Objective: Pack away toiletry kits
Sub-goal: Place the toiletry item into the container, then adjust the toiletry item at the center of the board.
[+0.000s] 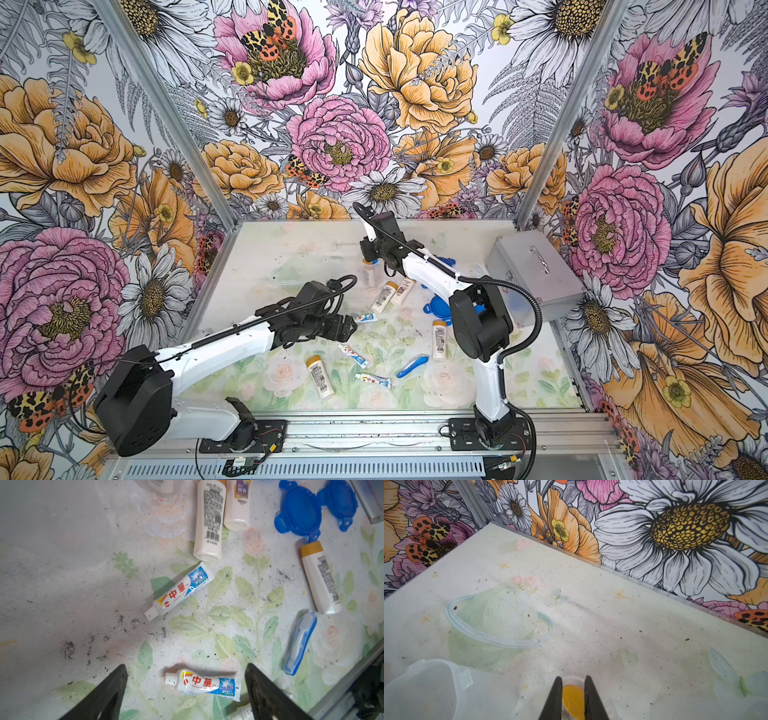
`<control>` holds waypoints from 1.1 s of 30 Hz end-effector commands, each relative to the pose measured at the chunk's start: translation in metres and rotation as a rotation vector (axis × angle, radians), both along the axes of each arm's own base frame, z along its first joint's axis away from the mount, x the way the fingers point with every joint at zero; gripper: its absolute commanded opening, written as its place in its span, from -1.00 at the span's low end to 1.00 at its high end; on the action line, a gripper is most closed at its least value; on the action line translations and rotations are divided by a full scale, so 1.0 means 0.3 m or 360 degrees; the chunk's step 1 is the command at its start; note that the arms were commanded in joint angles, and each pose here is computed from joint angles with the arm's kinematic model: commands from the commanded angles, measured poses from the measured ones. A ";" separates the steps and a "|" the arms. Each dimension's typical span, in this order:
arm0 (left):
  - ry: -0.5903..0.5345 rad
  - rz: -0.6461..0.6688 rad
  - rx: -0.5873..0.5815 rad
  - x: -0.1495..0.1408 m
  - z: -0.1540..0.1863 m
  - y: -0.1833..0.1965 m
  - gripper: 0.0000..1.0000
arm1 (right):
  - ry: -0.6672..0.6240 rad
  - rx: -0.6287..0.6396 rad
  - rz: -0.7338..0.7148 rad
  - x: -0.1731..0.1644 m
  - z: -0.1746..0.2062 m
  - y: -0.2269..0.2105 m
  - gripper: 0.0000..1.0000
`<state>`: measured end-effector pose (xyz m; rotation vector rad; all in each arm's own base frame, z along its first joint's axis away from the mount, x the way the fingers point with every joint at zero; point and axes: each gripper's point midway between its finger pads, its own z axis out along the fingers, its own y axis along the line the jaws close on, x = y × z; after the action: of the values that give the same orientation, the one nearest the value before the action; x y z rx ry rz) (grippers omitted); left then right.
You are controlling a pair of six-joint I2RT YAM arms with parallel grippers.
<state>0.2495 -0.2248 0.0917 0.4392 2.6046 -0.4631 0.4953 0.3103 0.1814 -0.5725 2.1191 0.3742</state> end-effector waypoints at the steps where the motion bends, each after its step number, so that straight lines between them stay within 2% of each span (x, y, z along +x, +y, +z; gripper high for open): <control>1: -0.0010 0.0009 0.0063 0.004 0.010 0.007 0.78 | -0.0032 -0.0009 -0.0022 0.018 -0.017 -0.004 -0.65; 11: 0.0225 0.0038 0.0209 -0.153 -0.047 -0.003 0.82 | -0.0053 0.0032 -0.0048 0.006 0.014 -0.013 -0.24; 18: 0.0325 0.0191 0.0127 -0.230 -0.051 -0.033 0.73 | -0.0098 0.0073 -0.0052 -0.049 0.106 -0.051 -0.06; 22: 0.0347 0.0251 0.0183 -0.246 -0.091 -0.046 0.66 | -0.0057 0.0095 -0.0055 -0.148 0.111 -0.106 0.08; 26: 0.0278 0.0374 0.0186 -0.199 -0.125 -0.057 0.47 | 0.0051 0.0100 -0.0067 -0.284 0.044 -0.177 0.18; 33: 0.0240 0.0408 0.0179 -0.142 -0.186 -0.141 0.42 | 0.0145 0.0101 -0.0133 -0.490 -0.026 -0.316 0.35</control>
<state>0.1887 -0.2476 0.0297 0.1594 2.8673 -0.2262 0.3580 0.2261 0.1706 -0.4850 2.2009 0.4124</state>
